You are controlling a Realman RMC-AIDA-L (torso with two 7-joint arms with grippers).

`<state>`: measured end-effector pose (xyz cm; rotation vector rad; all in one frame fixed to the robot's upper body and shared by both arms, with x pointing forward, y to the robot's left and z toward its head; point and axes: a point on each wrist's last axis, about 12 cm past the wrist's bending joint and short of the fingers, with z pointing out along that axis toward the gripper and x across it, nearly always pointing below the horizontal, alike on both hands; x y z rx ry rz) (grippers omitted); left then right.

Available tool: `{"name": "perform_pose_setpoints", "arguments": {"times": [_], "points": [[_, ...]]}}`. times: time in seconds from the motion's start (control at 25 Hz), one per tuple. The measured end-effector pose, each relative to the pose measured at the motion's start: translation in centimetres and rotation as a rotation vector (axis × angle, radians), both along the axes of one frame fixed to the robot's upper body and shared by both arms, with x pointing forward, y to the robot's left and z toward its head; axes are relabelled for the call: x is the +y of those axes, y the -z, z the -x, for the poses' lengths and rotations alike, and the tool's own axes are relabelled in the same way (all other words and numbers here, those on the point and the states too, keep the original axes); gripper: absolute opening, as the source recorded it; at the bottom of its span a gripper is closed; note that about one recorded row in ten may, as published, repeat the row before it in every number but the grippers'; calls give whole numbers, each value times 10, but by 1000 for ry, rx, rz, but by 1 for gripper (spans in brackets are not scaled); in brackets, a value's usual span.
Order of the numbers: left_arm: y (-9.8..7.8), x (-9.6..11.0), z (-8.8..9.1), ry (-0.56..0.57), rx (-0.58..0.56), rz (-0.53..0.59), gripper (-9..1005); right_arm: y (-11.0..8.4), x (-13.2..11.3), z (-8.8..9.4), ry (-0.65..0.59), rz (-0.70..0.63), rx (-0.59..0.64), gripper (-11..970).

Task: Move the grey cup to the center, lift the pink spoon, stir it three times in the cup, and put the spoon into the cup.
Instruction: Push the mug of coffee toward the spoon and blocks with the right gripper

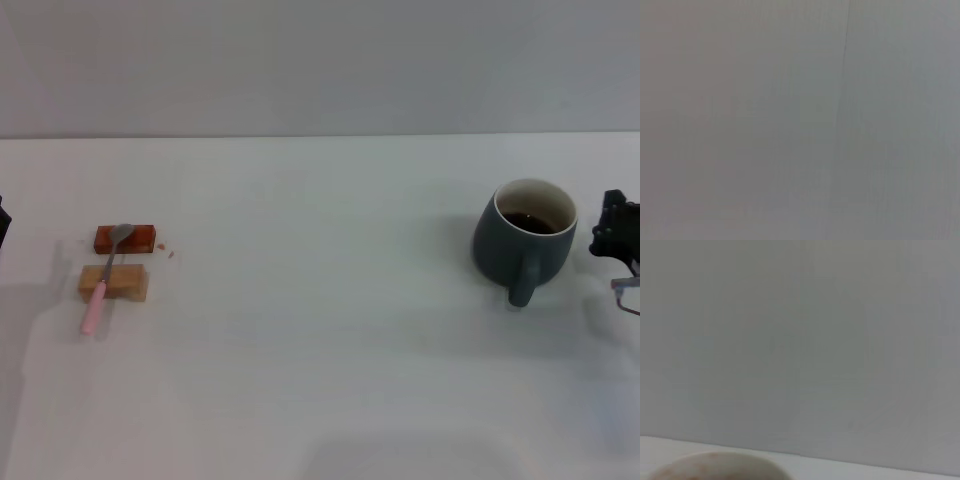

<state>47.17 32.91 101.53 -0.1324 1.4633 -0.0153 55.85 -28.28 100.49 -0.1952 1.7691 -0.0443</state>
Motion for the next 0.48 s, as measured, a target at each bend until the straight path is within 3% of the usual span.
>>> {"name": "perform_pose_setpoints", "arguments": {"times": [0.48], "points": [[0,0,0,1,-3,-1,793,1,31,-1,-134,1,25,-1]]}}
